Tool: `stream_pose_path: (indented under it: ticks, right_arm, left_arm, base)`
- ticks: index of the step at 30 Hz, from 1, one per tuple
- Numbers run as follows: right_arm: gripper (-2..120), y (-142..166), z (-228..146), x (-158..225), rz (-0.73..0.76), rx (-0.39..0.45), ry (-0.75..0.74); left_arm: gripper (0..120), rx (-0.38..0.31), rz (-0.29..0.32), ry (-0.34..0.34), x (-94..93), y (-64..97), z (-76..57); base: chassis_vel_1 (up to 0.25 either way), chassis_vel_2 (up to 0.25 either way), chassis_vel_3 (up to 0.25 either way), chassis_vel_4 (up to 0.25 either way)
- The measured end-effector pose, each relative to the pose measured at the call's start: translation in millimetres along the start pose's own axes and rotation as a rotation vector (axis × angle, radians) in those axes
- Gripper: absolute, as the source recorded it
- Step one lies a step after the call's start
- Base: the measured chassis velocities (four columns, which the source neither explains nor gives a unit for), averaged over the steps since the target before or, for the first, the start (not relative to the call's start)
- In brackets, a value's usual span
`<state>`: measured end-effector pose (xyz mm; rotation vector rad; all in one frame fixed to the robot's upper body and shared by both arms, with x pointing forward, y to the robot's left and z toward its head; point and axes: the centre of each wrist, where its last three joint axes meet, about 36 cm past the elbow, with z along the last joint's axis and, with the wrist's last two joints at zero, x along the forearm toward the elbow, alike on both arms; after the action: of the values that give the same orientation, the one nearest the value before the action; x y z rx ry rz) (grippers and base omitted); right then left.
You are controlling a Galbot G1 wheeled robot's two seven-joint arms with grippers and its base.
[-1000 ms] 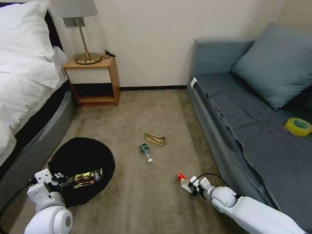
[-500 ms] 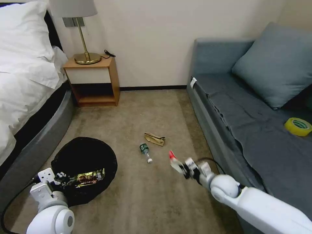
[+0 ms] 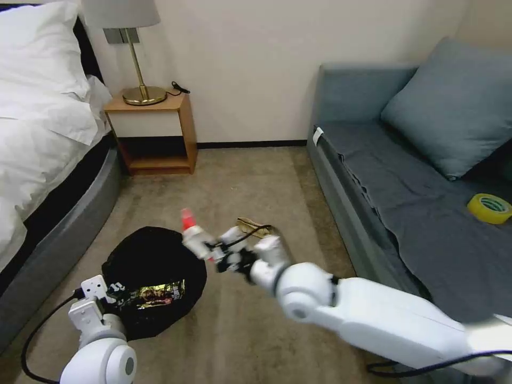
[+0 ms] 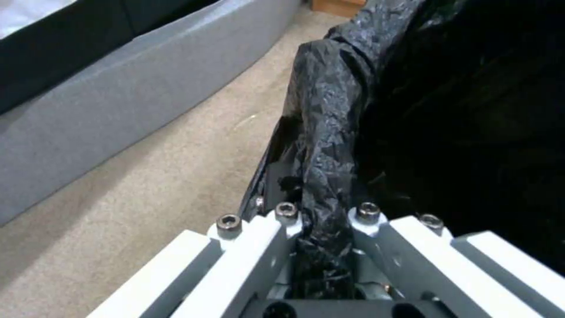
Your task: Pick up the trash bin, then pick up the garbage on the floor and place it into the trash bin.
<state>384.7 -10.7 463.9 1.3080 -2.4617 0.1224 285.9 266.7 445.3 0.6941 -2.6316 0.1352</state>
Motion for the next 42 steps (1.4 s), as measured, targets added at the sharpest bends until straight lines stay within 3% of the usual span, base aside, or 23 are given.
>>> stream_pose_path:
  ticks: [5, 8, 14, 23, 25, 27, 31, 32, 36, 42]
  right_arm:
    - [0, 41, 9, -37, -0.026, 0.035, 0.038]
    - [0, 45, 14, -42, -0.01, 0.068, 0.058]
    - [22, 40, 13, -40, 0.018, 0.114, 0.075]
    - [53, 30, -5, -33, 0.067, 0.102, 0.023]
    - [64, -1, -26, -18, 0.135, 0.099, -0.04]
    - [67, -14, -30, -11, 0.166, 0.104, -0.058]
    - [85, -89, -38, 62, 0.385, 0.152, -0.222]
    - [85, -89, -38, 62, 0.385, 0.152, -0.222]
    - [99, -105, -34, 134, 0.563, 0.224, -0.37]
    - [100, -94, -11, 193, 0.775, 0.195, -0.448]
  left_arm:
    - [2, 0.001, 0.002, 0.001, 2.5, -1.9, 0.4]
    - [2, 0.002, 0.002, -0.001, 3.3, -2.0, -0.2]
    - [2, 0.004, 0.006, -0.005, 3.7, -3.4, -1.3]
    - [2, 0.007, 0.005, -0.01, 2.4, -1.5, -3.2]
    - [2, 0.009, 0.001, -0.012, 1.4, 1.5, -4.4]
    - [2, 0.01, -0.001, -0.014, 1.0, 2.9, -5.1]
    - [2, 0.014, -0.007, -0.02, -1.1, 9.0, -9.1]
    - [2, 0.014, -0.007, -0.02, -1.1, 9.0, -9.1]
    - [2, 0.013, -0.02, -0.021, -4.4, 15.8, -9.6]
    - [2, 0.017, -0.027, -0.025, -6.3, 19.3, -10.9]
  base:
    - [0.0, 0.0, 0.0, 0.0]
    - [0.0, 0.0, 0.0, 0.0]
    - [0.0, 0.0, 0.0, 0.0]
    - [0.0, 0.0, 0.0, 0.0]
    - [0.0, 0.0, 0.0, 0.0]
    - [0.0, 0.0, 0.0, 0.0]
    - [0.0, 0.0, 0.0, 0.0]
    - [0.0, 0.0, 0.0, 0.0]
    - [0.0, 0.0, 0.0, 0.0]
    - [0.0, 0.0, 0.0, 0.0]
